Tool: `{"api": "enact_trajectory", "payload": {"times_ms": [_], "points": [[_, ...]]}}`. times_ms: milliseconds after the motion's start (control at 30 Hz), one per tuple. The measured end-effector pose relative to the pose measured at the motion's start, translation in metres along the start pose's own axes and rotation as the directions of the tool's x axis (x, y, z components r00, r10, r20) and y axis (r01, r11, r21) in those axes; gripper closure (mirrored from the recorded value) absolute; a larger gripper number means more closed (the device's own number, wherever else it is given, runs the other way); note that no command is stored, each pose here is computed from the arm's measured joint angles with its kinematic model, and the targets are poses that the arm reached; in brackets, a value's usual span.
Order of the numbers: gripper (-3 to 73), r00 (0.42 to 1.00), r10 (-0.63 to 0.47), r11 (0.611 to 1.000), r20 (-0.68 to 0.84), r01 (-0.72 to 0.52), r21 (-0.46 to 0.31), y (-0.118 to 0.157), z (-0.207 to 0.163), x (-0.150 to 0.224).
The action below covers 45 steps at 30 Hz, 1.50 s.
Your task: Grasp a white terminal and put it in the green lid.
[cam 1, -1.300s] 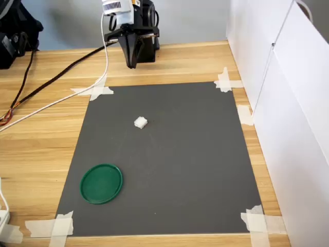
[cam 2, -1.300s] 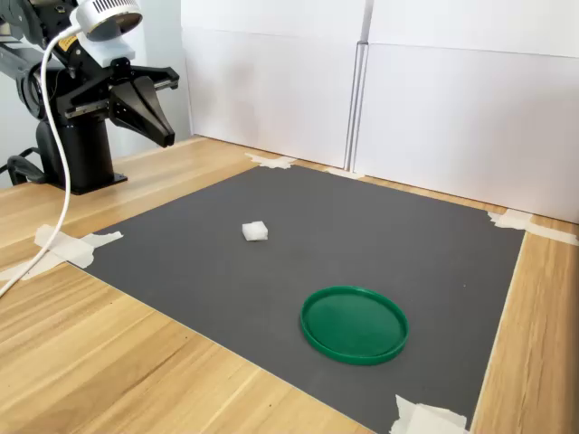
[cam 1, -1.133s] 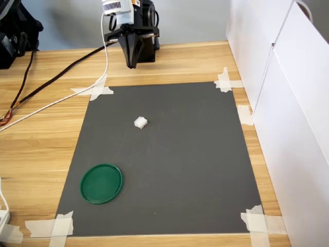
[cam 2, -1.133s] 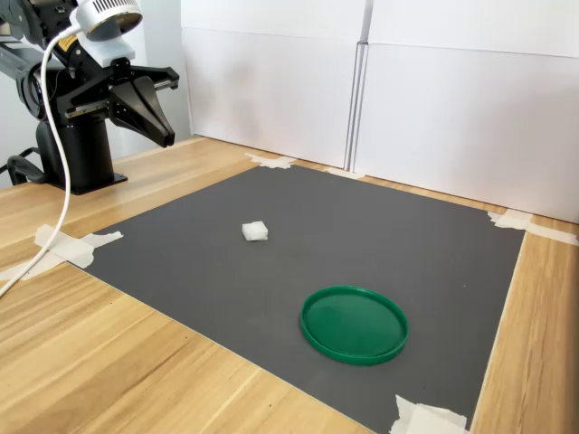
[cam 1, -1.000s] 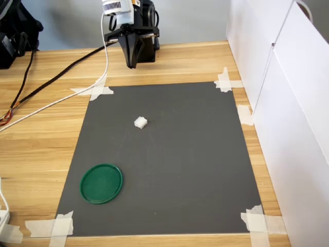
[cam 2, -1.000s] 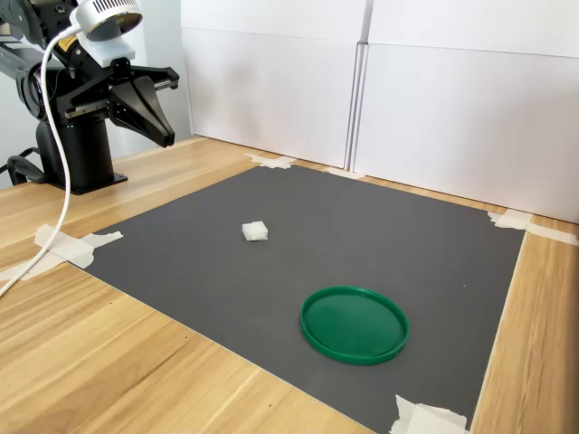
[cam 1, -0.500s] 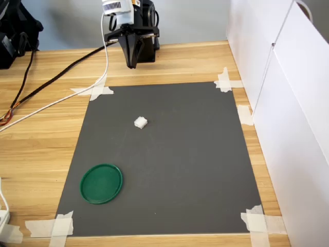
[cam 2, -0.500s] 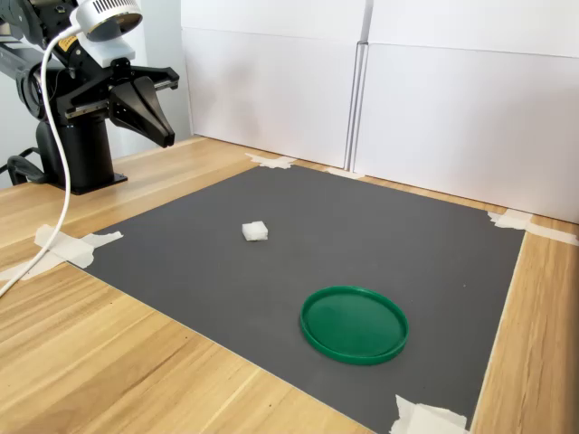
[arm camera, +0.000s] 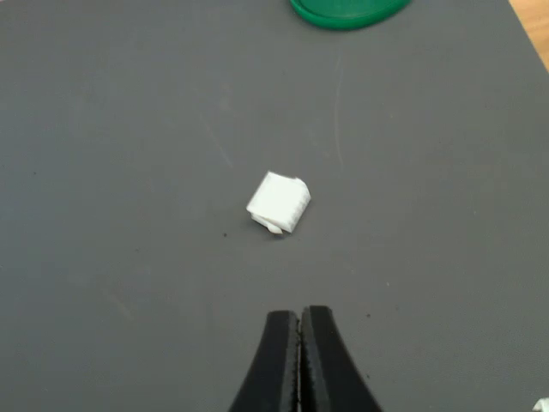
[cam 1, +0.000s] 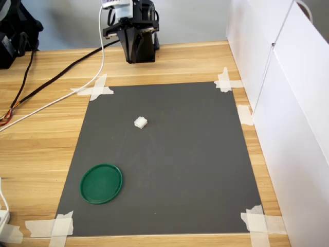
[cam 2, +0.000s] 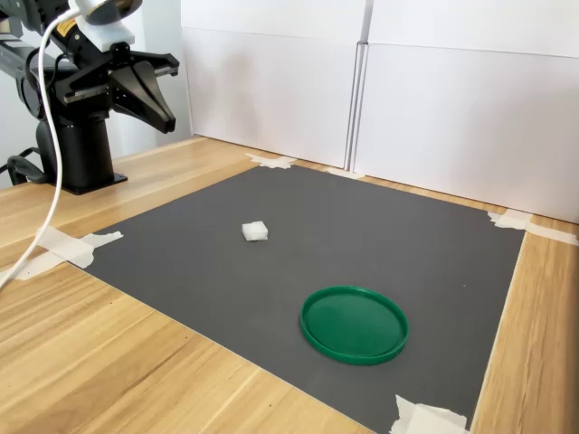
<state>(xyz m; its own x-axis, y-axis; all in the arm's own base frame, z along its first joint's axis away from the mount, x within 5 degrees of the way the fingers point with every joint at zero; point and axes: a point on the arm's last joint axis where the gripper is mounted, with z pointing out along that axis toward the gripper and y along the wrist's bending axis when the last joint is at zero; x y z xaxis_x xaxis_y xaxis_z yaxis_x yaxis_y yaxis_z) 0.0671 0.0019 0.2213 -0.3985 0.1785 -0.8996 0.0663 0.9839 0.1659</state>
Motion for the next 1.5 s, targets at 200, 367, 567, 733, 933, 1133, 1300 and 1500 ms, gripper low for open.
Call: {"api": "enact_trajectory", "payload": {"times_ms": [200, 367, 567, 733, 933, 1133, 1300, 1500], "points": [[71.6, 0.996, 0.002, 1.0, -0.086, -0.001, 0.01, 0.004, 0.01, -0.034], [71.6, 0.986, -0.015, 1.0, -0.165, 0.019, 0.021, 0.008, 0.028, -0.069], [71.6, 0.937, -0.132, 0.989, -0.322, 0.146, 0.017, 0.007, 0.058, -0.096], [71.6, 0.875, -0.224, 0.97, -0.43, 0.242, -0.014, 0.005, 0.085, -0.107], [71.6, 0.83, -0.34, 0.936, -0.443, 0.345, -0.071, 0.007, 0.106, -0.129], [71.6, 0.743, -0.494, 0.866, -0.452, 0.465, -0.182, 0.009, 0.125, -0.142], [71.6, 0.567, -0.677, 0.733, -0.469, 0.57, -0.371, 0.01, 0.137, -0.136], [71.6, 0.377, -0.837, 0.546, -0.396, 0.618, -0.566, 0.011, 0.141, -0.125]]}}
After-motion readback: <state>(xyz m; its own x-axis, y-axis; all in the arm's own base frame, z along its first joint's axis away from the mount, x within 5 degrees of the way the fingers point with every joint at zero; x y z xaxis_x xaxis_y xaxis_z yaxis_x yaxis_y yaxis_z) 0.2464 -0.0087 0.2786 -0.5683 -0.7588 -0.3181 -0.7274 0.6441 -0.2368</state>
